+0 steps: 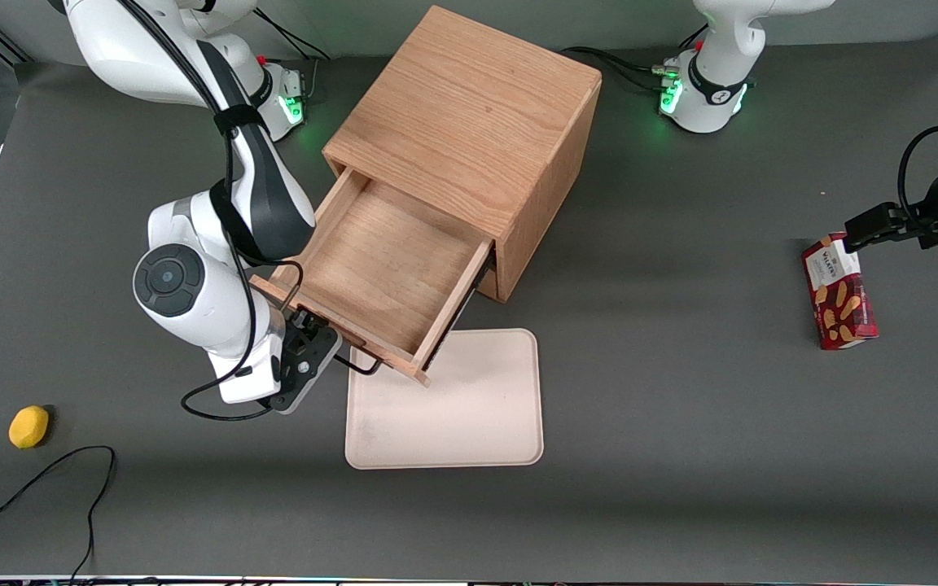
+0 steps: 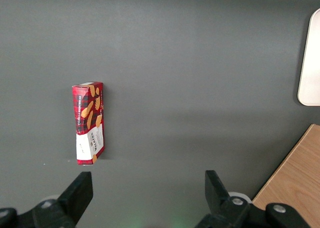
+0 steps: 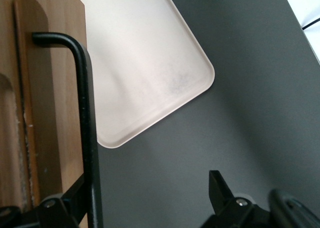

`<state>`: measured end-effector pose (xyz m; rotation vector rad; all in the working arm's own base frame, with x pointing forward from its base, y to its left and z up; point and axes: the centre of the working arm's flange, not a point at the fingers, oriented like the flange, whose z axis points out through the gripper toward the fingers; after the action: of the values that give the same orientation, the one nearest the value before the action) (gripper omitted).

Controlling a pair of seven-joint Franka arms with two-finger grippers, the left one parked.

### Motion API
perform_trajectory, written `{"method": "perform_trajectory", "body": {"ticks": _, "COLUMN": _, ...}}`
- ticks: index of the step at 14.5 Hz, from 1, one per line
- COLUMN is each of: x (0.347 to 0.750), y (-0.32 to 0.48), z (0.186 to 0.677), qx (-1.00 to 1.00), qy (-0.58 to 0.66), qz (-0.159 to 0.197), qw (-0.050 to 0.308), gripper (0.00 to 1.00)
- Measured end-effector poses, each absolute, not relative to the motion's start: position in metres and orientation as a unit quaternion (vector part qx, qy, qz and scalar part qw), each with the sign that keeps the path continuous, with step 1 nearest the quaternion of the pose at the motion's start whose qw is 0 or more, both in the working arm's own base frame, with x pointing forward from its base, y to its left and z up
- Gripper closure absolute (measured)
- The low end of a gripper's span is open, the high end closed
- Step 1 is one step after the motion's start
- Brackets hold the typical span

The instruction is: Open upper drawer

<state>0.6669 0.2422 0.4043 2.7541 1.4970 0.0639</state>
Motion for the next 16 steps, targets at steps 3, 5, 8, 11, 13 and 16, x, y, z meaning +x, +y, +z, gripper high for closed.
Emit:
{"method": "perform_trajectory", "body": {"ticks": 3, "x": 0.667, "y": 0.243, "z": 0.422, "qx": 0.88, "qy": 0.476, "qz": 0.012, "qw": -0.007, "gripper": 0.0}}
{"method": "perform_trajectory", "body": {"ticks": 5, "x": 0.667, "y": 0.244, "z": 0.437, "qx": 0.879, "qy": 0.476, "qz": 0.008, "qw": -0.01, "gripper": 0.0}}
{"method": "perform_trajectory", "body": {"ticks": 8, "x": 0.666, "y": 0.243, "z": 0.456, "qx": 0.879, "qy": 0.476, "qz": 0.004, "qw": -0.011, "gripper": 0.0}}
{"method": "perform_trajectory", "body": {"ticks": 11, "x": 0.659, "y": 0.235, "z": 0.49, "qx": 0.887, "qy": 0.461, "qz": 0.011, "qw": -0.013, "gripper": 0.0}}
{"method": "perform_trajectory", "body": {"ticks": 13, "x": 0.649, "y": 0.228, "z": 0.522, "qx": 0.897, "qy": 0.441, "qz": 0.019, "qw": -0.016, "gripper": 0.0}}
{"method": "perform_trajectory", "body": {"ticks": 16, "x": 0.632, "y": 0.219, "z": 0.57, "qx": 0.908, "qy": 0.416, "qz": 0.039, "qw": -0.02, "gripper": 0.0}}
